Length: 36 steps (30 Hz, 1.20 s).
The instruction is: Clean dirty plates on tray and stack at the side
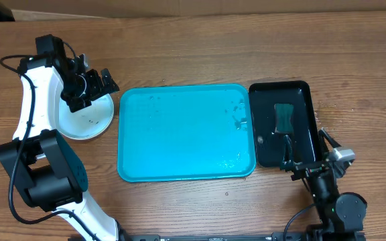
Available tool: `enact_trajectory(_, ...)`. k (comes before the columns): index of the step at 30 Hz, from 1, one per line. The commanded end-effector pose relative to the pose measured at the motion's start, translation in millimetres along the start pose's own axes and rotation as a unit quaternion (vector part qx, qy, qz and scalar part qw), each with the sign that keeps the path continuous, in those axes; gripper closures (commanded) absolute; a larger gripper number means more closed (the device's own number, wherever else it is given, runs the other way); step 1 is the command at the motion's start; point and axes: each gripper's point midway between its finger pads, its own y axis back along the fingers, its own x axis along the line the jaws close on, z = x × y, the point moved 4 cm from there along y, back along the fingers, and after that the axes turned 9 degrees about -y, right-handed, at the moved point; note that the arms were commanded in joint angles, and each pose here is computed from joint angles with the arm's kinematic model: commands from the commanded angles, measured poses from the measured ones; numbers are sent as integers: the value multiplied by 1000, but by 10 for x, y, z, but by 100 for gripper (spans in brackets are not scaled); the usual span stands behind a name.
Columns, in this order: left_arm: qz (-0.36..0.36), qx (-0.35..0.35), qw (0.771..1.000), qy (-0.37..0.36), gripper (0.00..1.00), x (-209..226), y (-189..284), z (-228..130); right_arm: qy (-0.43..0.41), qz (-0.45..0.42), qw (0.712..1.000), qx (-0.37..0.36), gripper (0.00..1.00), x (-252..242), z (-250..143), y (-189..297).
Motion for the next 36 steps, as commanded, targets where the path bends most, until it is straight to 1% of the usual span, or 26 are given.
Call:
enact_trajectory(1,2,-12,1000,-10,0,-20,53,62,-2,-40,999,20,0,-139,-124,10)
enact_trajectory(5,2,-12,1000,-10,0,-20,53,63,31,-48,998,18,0,-159,-115,12)
enact_trajectory(9,2,-12,1000,-10,0,-19,53,62,109,-6,994,27,0,-52,-133,6)
enact_trajectory(11,2,-12,1000,-10,0,-20,53,62,128,0,991,29,0,-38,-140,6)
enact_trajectory(36,2,-12,1000,-10,0,-19,53,62,128,0,991,29,0,-38,-140,6)
